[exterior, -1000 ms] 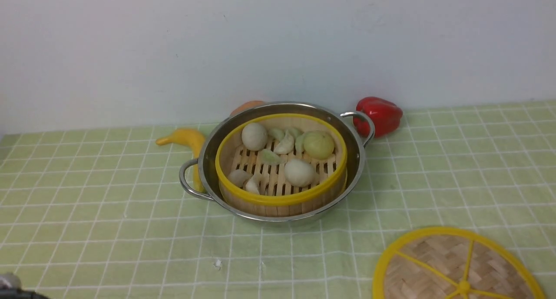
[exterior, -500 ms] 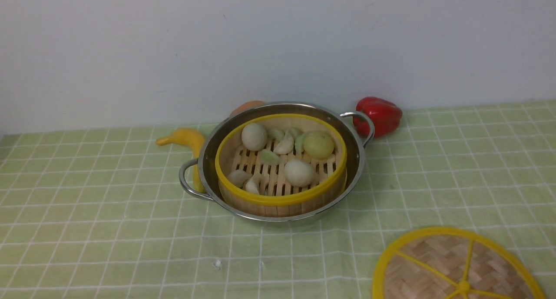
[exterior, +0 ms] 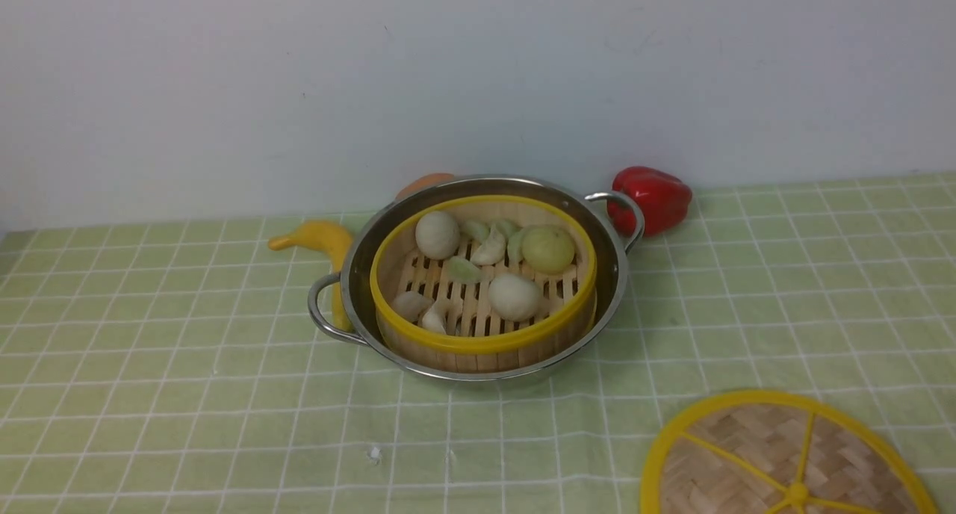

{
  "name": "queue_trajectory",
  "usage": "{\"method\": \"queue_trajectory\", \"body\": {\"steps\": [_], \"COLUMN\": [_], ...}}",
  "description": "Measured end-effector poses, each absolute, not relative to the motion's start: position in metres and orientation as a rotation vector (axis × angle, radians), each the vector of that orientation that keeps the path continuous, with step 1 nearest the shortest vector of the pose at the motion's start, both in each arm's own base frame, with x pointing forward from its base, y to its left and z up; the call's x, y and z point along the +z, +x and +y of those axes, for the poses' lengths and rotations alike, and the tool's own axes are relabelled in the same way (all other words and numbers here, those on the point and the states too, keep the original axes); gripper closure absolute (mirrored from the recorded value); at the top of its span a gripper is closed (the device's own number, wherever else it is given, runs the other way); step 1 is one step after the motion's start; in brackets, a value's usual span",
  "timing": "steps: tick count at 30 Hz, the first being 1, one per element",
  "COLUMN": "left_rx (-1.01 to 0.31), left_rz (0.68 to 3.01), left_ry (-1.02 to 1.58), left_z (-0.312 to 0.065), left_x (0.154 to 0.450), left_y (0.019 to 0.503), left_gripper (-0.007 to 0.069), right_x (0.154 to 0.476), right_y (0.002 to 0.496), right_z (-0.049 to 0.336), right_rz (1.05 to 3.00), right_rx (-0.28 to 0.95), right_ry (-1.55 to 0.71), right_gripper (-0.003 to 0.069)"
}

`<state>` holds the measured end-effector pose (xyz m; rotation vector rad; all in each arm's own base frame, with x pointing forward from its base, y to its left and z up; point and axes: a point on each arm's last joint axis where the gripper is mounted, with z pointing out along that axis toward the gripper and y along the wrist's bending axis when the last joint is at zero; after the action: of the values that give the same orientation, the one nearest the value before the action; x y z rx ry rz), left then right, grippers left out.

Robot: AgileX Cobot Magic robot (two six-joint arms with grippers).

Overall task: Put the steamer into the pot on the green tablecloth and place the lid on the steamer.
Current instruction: 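Move the gripper down to the bamboo steamer lid and grasp its center knob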

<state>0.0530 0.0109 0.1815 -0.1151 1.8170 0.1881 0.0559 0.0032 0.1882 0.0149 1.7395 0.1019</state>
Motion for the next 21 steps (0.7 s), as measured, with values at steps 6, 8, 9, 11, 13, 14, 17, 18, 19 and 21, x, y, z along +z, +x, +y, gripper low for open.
{"method": "queue_trajectory", "body": {"steps": [6, 8, 9, 11, 13, 14, 17, 18, 19, 21], "left_rx": [0.188, 0.188, 0.188, 0.188, 0.188, 0.188, 0.188, 0.188, 0.188, 0.188], "left_rz": [1.817, 1.817, 1.817, 1.817, 1.817, 1.817, 1.817, 1.817, 1.817, 1.817], "left_ry": [-0.115, -0.116, -0.116, -0.116, -0.116, -0.116, -0.116, -0.116, -0.116, -0.116], "left_z": [0.011, 0.011, 0.011, 0.011, 0.011, 0.011, 0.011, 0.011, 0.011, 0.011], "left_x": [0.181, 0.181, 0.181, 0.181, 0.181, 0.181, 0.181, 0.181, 0.181, 0.181], "left_y": [0.053, 0.053, 0.053, 0.053, 0.053, 0.053, 0.053, 0.053, 0.053, 0.053], "left_gripper": [0.0517, 0.051, 0.0508, 0.0508, 0.0508, 0.0508, 0.0503, 0.0498, 0.0498, 0.0497], "right_x": [0.188, 0.188, 0.188, 0.188, 0.189, 0.191, 0.197, 0.207, 0.208, 0.243], "right_y": [0.056, 0.056, 0.056, 0.056, 0.056, 0.056, 0.057, 0.056, 0.056, 0.049], "right_z": [0.003, 0.003, 0.003, 0.003, 0.003, 0.003, 0.004, 0.004, 0.004, 0.004], "right_rz": [1.74, 1.74, 1.74, 1.74, 1.728, 1.704, 1.638, 1.595, 1.589, 1.474], "right_rx": [0.102, 0.102, 0.102, 0.102, 0.103, 0.105, 0.13, 0.179, 0.186, 0.277], "right_ry": [0.015, 0.015, 0.015, 0.015, 0.015, 0.015, 0.033, 0.075, 0.08, 0.143], "right_gripper": [0.0419, 0.0419, 0.0419, 0.0419, 0.0419, 0.0419, 0.0419, 0.0419, 0.0419, 0.0419]}}
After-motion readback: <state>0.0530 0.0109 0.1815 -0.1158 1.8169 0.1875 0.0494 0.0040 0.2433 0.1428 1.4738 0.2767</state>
